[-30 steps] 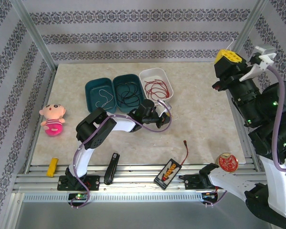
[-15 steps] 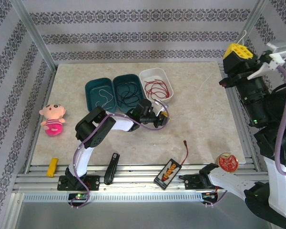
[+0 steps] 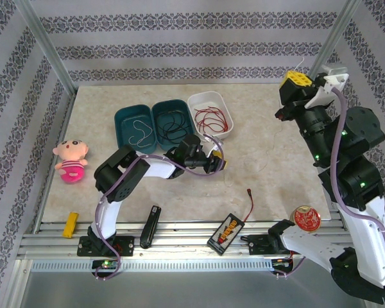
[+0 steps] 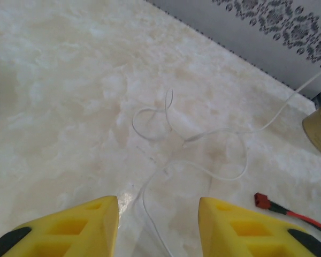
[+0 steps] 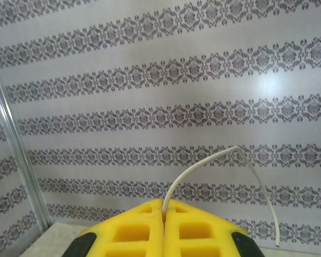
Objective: Untangle the cables
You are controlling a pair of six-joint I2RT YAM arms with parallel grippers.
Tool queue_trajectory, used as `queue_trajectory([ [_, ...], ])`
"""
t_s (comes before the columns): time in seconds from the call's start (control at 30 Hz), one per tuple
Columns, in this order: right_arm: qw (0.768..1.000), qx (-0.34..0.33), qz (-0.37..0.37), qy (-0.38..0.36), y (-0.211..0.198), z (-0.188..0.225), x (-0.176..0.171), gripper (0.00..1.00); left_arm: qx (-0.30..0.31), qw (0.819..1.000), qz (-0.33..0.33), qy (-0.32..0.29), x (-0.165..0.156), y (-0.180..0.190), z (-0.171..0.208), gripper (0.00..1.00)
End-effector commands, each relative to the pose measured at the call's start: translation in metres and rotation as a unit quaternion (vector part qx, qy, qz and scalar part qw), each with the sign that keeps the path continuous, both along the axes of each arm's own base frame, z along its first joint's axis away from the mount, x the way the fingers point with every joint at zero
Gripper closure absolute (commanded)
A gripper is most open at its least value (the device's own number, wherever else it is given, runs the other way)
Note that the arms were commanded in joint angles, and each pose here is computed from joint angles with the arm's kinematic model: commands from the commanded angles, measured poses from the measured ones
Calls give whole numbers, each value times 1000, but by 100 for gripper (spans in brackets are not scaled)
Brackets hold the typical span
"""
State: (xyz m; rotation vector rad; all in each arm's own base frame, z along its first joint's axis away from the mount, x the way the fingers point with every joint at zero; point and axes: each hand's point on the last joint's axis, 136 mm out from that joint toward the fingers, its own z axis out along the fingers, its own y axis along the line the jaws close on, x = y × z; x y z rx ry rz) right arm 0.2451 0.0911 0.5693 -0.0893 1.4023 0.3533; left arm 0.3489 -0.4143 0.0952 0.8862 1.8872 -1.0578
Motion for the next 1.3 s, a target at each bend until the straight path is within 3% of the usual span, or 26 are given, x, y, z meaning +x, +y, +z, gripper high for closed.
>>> queue_trajectory([
  [0.0,1000,19,2,-17,-4,17,-10,100,-10,1000,13,-19,3,9,24,55],
  [0.07,1000,17,16,-13,1,17,-9,100,-19,999,15,-31,2,11,39,42],
  [0.13,1000,17,24,-4,6,12,-5,100,-33,998,19,-51,1,13,64,23],
  [0.2,1000,16,26,6,9,5,-1,100,-49,996,22,-78,0,17,94,14],
  [0.43,997,25,59,45,29,-20,14,100,-94,984,34,-145,-2,23,189,15],
  [0.57,995,31,72,58,38,-28,22,100,-117,981,3,-152,-7,14,218,17],
  [0.83,992,44,97,62,52,-27,31,100,-123,981,-66,-138,-14,-20,194,22],
  [1.07,990,62,118,54,59,-19,31,100,-106,982,-85,-133,-4,-49,158,22],
  [1.27,988,71,127,57,64,-20,36,100,-132,979,-107,-116,-5,-72,154,24],
])
